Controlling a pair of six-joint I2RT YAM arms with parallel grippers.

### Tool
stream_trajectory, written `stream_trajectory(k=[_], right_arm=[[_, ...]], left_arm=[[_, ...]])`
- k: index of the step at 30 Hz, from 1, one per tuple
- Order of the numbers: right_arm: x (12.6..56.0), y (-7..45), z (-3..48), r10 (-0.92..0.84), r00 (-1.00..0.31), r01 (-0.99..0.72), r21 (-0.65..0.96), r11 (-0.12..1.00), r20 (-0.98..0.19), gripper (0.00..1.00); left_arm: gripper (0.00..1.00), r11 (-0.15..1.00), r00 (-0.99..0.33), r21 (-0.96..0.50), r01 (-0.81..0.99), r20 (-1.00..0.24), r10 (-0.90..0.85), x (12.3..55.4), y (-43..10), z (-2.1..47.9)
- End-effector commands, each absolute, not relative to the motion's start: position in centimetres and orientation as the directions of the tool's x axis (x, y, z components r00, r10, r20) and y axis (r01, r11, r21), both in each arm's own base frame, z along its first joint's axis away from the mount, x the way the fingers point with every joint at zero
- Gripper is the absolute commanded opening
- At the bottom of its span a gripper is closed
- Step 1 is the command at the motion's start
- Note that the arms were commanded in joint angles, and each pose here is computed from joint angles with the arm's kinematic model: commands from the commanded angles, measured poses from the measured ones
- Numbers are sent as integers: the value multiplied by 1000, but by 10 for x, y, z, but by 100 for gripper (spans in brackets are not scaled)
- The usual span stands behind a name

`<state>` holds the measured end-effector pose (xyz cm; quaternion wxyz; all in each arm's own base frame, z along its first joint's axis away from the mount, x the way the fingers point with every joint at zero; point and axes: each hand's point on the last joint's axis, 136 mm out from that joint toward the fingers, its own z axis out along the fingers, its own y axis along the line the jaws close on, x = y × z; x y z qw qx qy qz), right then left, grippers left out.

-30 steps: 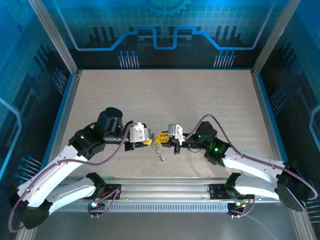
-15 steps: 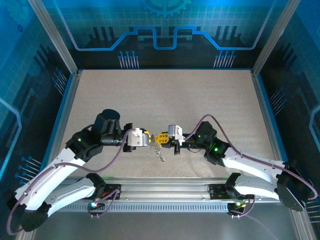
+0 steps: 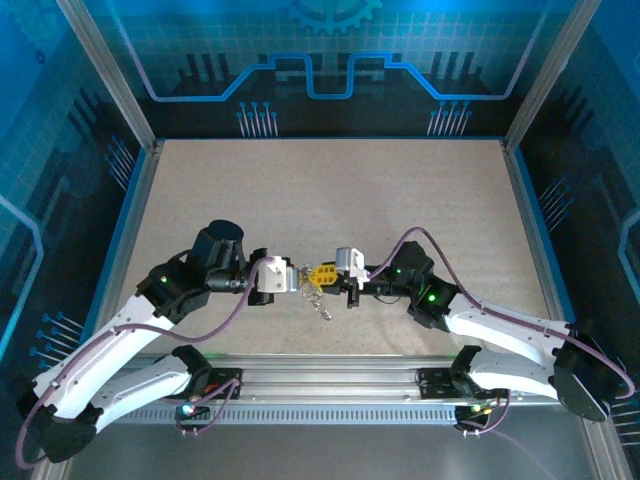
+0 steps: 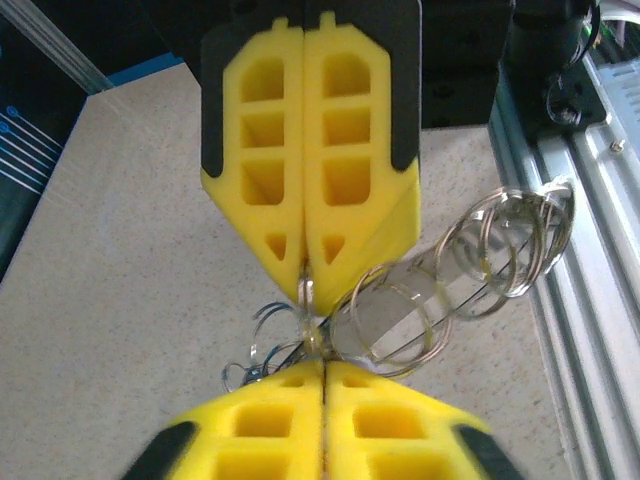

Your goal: Put the keys on the keyring

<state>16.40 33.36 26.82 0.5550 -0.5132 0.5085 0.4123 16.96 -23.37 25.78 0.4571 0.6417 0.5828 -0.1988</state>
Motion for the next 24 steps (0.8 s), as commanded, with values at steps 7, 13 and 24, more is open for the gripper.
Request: stream_trajectory(k=[7,13,24], right_arm=[[168,334,310,50,191,-968,-179,177,-980,0],[179,326,328,141,150,-958,-108,267,-979,0],[181,329,325,175,100,-953,-44,301,-979,0]], left_arm=[[0,68,232,328,942,-787,572,166,-237,251],[0,60,234,326,944,-785,574,163,-236,246],[16,129,211,323,938,-823,527,168,-243,256]])
